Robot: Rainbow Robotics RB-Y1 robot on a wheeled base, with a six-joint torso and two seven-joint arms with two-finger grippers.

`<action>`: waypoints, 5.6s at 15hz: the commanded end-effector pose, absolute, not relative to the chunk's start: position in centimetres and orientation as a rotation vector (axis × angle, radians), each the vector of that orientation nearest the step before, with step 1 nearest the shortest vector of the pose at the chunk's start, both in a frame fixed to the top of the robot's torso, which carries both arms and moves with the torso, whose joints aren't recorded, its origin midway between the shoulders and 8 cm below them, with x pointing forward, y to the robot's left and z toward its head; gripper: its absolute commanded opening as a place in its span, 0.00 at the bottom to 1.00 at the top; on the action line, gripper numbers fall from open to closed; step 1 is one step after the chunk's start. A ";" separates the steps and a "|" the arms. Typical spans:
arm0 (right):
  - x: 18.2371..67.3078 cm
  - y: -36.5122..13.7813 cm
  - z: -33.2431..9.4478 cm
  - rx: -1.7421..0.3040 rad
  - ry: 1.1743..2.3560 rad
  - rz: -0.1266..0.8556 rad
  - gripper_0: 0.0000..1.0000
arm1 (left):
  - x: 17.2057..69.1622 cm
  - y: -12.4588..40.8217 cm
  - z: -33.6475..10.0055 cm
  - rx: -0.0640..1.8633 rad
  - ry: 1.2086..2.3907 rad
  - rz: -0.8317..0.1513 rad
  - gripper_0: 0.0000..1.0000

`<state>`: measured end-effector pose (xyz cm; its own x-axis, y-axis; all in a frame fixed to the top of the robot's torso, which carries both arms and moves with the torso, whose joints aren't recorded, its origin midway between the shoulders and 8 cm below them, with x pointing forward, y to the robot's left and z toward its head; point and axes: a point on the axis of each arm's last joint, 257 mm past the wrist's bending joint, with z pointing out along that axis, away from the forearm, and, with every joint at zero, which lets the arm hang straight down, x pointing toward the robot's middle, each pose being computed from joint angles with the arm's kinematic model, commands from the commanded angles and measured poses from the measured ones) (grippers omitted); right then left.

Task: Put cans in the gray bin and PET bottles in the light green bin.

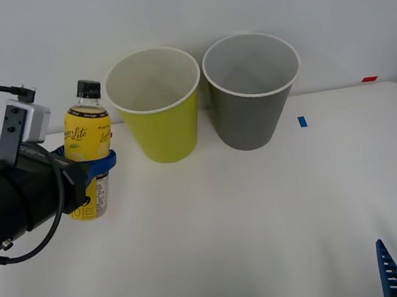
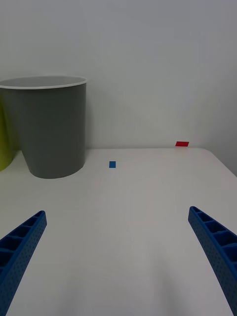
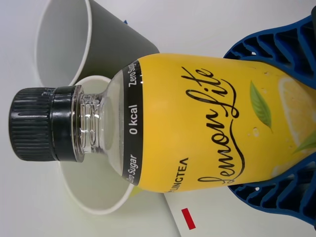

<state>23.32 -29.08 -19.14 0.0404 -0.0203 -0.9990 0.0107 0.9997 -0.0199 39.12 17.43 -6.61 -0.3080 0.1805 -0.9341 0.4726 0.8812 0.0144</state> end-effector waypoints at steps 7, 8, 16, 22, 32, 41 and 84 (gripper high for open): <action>23.3 -29.1 -19.1 -0.008 1.530 -0.024 1.00 | 40.9 18.7 0.8 0.435 1.702 -0.294 0.00; 23.3 -29.1 -19.1 -0.008 1.530 -0.024 1.00 | 41.3 18.3 2.7 0.434 1.650 -0.288 0.00; 23.3 -29.1 -19.1 -0.008 1.530 -0.024 1.00 | 45.9 14.5 9.9 0.407 1.415 -0.165 0.00; 23.3 -29.1 -19.1 -0.008 1.530 -0.024 1.00 | 50.9 10.3 9.0 0.374 1.382 -0.250 0.00; 23.3 -29.1 -19.1 -0.008 1.530 -0.024 1.00 | 56.5 8.3 6.9 0.329 1.330 -0.249 0.00; 23.3 -29.1 -19.1 -0.008 1.530 -0.024 1.00 | 59.1 8.2 5.6 0.311 1.319 -0.234 0.00; 23.3 -29.1 -19.1 -0.008 1.530 -0.024 1.00 | 40.0 22.4 0.1 0.275 1.399 -0.020 1.00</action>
<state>23.32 -29.08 -19.14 0.0404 -0.0203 -0.9990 0.0107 0.9997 -0.0198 40.66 22.31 0.62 0.1641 0.1402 -0.9764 0.1769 0.9696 0.1689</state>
